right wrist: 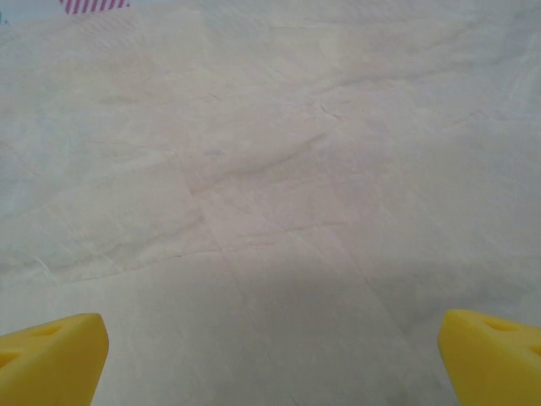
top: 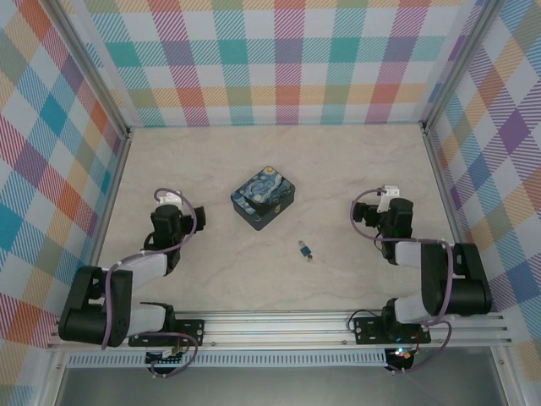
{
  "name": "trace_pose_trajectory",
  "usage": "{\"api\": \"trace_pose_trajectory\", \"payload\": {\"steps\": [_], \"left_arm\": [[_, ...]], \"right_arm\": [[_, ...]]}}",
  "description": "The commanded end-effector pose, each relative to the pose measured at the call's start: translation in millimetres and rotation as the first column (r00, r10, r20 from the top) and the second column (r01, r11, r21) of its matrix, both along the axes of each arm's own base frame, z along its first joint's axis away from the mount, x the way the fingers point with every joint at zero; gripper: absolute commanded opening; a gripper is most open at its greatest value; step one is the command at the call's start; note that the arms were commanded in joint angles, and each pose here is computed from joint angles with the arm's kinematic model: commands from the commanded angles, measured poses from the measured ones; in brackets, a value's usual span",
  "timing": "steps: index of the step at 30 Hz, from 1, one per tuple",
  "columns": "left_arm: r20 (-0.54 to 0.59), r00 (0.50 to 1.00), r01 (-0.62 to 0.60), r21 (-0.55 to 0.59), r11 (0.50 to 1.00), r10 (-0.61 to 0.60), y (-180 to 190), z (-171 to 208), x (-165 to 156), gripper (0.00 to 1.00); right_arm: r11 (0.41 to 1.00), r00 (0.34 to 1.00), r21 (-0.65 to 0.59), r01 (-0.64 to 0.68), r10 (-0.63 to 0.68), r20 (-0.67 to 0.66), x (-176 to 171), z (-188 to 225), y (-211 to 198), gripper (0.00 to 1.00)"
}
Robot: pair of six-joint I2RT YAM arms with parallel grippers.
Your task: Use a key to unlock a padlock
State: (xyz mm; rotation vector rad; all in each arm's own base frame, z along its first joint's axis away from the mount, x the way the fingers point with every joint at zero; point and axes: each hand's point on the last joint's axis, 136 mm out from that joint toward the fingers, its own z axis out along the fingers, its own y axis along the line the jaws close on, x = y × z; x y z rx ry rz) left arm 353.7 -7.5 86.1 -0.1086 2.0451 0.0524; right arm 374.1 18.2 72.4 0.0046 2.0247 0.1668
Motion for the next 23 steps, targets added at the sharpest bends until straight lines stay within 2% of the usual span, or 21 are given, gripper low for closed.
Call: {"api": "trace_pose_trajectory", "payload": {"steps": [1,4,9,10,14,23], "left_arm": [[0.103,0.989,0.103,0.022,0.994,-0.105,-13,24,22,1.0],[0.102,0.984,0.15,-0.011,0.989,-0.148,-22,22,30,1.0],[0.128,0.98,0.159,-0.018,0.987,-0.155,-23,-2,38,1.0],[0.089,0.985,0.148,-0.022,0.989,-0.145,-22,-5,38,1.0],[0.069,0.996,0.061,-0.048,0.997,-0.058,-5,-7,45,1.0],[0.066,0.996,0.062,-0.047,0.997,-0.059,-5,-7,45,1.0]], "right_arm": [[0.997,0.988,-0.007,-0.08,0.08,0.135,12,24,10,1.0],[0.999,0.996,0.003,-0.053,0.052,0.078,21,18,6,1.0],[0.999,0.995,-0.004,-0.053,0.053,0.083,23,20,6,1.0],[0.998,0.995,-0.005,-0.055,0.055,0.081,23,20,6,1.0],[0.998,0.995,-0.015,-0.057,0.058,0.083,22,20,8,1.0],[0.998,0.995,-0.016,-0.057,0.058,0.081,23,20,8,1.0]]}}
